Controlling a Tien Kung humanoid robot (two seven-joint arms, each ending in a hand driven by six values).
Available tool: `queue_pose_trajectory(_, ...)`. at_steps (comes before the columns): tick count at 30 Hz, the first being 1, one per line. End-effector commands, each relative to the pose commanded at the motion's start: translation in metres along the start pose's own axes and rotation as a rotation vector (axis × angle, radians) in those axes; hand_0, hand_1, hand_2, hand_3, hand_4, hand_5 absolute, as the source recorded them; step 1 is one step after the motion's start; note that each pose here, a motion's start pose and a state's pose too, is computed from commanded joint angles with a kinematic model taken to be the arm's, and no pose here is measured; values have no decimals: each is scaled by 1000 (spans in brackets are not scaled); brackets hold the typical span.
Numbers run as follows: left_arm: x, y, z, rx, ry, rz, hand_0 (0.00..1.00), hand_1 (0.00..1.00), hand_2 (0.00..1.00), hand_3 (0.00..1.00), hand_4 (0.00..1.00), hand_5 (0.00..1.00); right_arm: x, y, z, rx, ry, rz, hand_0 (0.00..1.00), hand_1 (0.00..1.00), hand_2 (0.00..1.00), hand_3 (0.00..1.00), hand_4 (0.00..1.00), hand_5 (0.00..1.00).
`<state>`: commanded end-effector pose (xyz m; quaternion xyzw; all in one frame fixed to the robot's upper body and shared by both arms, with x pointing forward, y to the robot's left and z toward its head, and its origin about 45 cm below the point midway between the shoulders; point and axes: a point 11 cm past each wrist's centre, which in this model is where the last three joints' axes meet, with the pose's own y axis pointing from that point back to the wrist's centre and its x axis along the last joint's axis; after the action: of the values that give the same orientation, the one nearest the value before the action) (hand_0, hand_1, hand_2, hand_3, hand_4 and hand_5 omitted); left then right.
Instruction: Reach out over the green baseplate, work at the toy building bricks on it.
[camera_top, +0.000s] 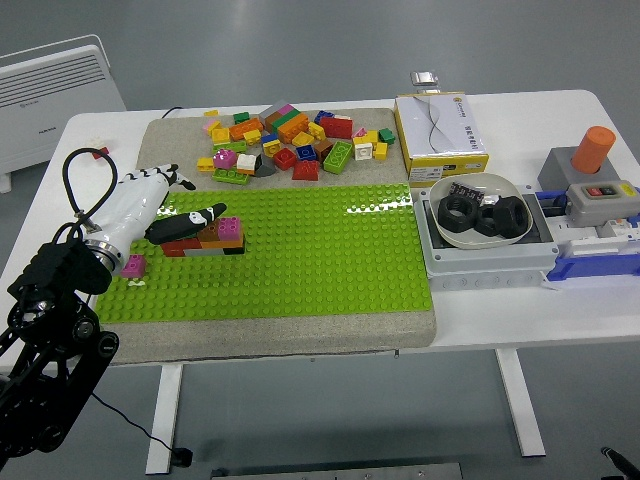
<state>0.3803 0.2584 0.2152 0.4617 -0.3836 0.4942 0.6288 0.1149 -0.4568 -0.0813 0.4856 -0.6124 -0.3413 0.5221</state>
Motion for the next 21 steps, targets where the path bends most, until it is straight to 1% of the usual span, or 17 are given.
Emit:
queue_pose_trajectory(2,-4,-1,-6,22,0,-15,998,975,970,708,876,998,0,0,1,-1,0,-1,675,633,679,688,699,951)
queue_pose_trajectory(8,-11,-1,-16,58,5,-40,998,974,968,709,878,998,0,0,2,-3,0,0,675,633,679,686,697,947)
queue_pose_trajectory(16,-16,-4,-22,77,17,-56,998,982,972,709,881,998,0,0,-1,0,0,1,675,633,678,686,694,947)
queue_pose_trajectory(21,-18,-3,-23,82,18,-64,998,982,973,710,885,998,0,0,-1,1,0,1,676,633,678,685,694,946)
